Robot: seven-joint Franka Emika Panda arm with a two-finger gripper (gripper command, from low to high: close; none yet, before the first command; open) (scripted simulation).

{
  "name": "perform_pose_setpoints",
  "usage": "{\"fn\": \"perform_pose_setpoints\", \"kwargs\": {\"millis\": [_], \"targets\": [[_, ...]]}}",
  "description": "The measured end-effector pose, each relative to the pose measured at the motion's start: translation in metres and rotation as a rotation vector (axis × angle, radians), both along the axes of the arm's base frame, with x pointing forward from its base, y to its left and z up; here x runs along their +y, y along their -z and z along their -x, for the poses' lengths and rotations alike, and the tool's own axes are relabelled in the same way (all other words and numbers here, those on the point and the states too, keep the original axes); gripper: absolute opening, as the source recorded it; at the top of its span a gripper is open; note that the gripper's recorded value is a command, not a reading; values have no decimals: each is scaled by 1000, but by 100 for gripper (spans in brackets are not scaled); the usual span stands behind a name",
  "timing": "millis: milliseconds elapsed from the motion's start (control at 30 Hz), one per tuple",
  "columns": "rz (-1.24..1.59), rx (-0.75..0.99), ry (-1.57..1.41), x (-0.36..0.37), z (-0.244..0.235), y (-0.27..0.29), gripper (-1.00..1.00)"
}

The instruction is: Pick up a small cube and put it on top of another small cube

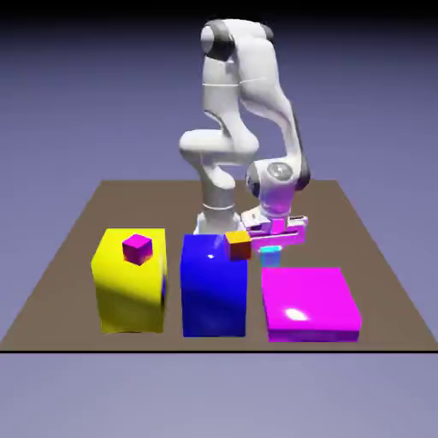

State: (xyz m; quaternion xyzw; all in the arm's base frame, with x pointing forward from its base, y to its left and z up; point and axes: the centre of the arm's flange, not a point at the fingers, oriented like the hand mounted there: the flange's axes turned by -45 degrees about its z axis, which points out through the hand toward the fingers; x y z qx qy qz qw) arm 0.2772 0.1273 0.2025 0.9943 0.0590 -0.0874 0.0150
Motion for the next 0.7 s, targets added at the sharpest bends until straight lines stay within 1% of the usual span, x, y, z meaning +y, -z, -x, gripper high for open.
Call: {"fn": "perform_pose_setpoints", "kwargs": {"millis": [233,500,533,700], "targets": [[14,-8,183,-52,-9,-23,-100],[-21,1,377,-101,-4,-46,-100],[-21,1,377,-101,-4,-46,-100],[-24,2,377,-99,-2,-4,-100]]}}
